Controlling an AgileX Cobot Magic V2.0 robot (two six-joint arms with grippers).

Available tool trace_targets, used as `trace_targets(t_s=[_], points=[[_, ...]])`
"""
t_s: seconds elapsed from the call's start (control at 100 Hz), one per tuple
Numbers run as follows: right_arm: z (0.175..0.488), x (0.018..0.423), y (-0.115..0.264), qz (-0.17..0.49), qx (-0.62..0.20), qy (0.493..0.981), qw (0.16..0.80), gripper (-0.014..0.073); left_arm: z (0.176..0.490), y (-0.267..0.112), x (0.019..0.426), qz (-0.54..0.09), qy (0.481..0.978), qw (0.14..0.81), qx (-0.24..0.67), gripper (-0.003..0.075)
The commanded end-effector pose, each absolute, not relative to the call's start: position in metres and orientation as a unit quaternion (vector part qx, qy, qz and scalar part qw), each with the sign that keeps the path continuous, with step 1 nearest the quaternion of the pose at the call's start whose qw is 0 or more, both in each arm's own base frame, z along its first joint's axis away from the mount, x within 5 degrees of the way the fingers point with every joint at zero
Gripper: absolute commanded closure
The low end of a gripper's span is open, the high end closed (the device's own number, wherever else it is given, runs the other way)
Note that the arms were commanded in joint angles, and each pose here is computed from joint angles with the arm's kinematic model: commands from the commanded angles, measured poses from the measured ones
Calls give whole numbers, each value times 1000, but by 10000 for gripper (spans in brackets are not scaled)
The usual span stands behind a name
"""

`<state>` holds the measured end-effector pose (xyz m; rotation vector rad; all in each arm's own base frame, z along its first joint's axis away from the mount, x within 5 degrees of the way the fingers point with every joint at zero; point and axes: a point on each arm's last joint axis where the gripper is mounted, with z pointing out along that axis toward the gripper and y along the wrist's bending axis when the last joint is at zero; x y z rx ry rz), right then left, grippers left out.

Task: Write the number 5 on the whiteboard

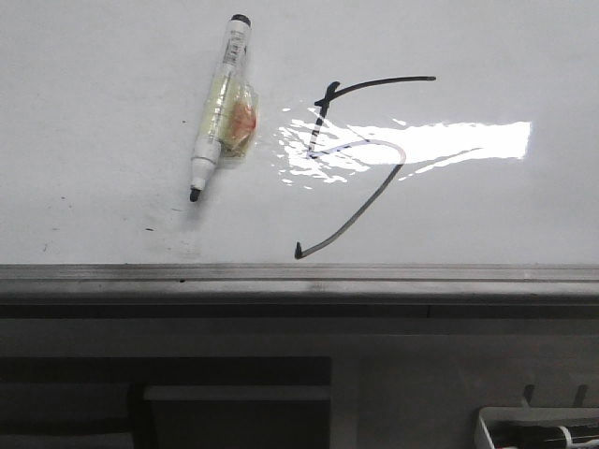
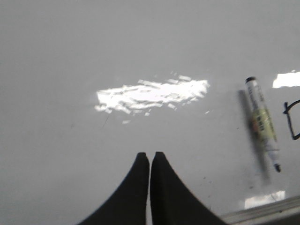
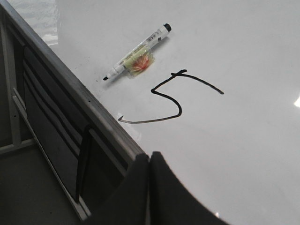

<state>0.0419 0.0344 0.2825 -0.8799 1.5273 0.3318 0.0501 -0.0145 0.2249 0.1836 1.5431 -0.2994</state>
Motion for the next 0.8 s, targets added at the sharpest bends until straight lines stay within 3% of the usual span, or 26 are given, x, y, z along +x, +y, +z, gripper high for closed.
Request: trace_targets(t_s=[0.0, 0.2, 0.38, 0.79], points=[[296, 42, 35, 147, -373, 638, 657, 636, 226, -13, 49, -147, 666, 730, 45, 741], [296, 42, 35, 147, -373, 638, 657, 636, 195, -9, 54, -121, 721, 682, -5, 741], [296, 42, 35, 147, -373, 638, 657, 636, 186, -8, 53, -128, 757, 640, -38, 741], [296, 42, 35, 147, -373, 638, 657, 636, 186, -8, 53, -132, 757, 639, -41, 741]])
